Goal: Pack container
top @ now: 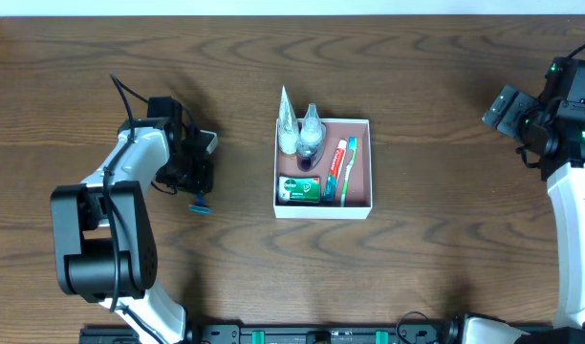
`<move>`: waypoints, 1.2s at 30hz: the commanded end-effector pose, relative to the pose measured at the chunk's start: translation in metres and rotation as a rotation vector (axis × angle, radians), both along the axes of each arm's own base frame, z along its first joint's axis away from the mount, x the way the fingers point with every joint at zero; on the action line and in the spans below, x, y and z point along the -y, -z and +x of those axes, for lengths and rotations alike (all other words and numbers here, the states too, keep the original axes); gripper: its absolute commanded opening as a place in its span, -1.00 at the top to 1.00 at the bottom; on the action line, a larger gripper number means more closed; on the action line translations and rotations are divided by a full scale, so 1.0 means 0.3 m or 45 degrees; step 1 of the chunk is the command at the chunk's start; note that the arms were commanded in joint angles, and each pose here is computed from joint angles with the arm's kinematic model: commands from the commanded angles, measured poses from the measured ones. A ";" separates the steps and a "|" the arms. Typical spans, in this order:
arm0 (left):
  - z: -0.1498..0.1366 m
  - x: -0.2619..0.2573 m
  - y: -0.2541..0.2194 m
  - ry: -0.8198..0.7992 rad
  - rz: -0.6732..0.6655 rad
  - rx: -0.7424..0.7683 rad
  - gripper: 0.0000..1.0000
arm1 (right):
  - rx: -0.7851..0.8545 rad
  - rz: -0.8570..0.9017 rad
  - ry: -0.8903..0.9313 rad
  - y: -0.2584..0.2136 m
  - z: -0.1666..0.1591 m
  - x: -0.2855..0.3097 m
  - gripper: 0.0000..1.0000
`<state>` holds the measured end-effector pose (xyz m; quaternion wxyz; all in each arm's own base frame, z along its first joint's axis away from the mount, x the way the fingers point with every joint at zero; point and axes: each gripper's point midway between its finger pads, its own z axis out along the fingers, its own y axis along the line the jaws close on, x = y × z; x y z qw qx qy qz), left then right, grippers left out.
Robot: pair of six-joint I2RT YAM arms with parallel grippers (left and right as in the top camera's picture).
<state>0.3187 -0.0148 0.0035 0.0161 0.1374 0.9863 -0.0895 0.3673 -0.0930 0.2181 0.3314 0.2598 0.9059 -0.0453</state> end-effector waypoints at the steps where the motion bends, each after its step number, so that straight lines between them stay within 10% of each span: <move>1: -0.022 0.007 0.017 -0.038 -0.030 -0.041 0.39 | 0.001 0.008 0.016 0.001 0.001 0.006 -0.98; 31: -0.081 -0.003 0.108 -0.156 0.164 -0.071 0.58 | 0.001 0.008 0.016 0.001 0.001 0.006 -0.99; 36: -0.077 -0.003 0.108 -0.158 0.162 -0.066 0.88 | 0.001 0.008 0.016 0.001 0.001 0.006 -0.98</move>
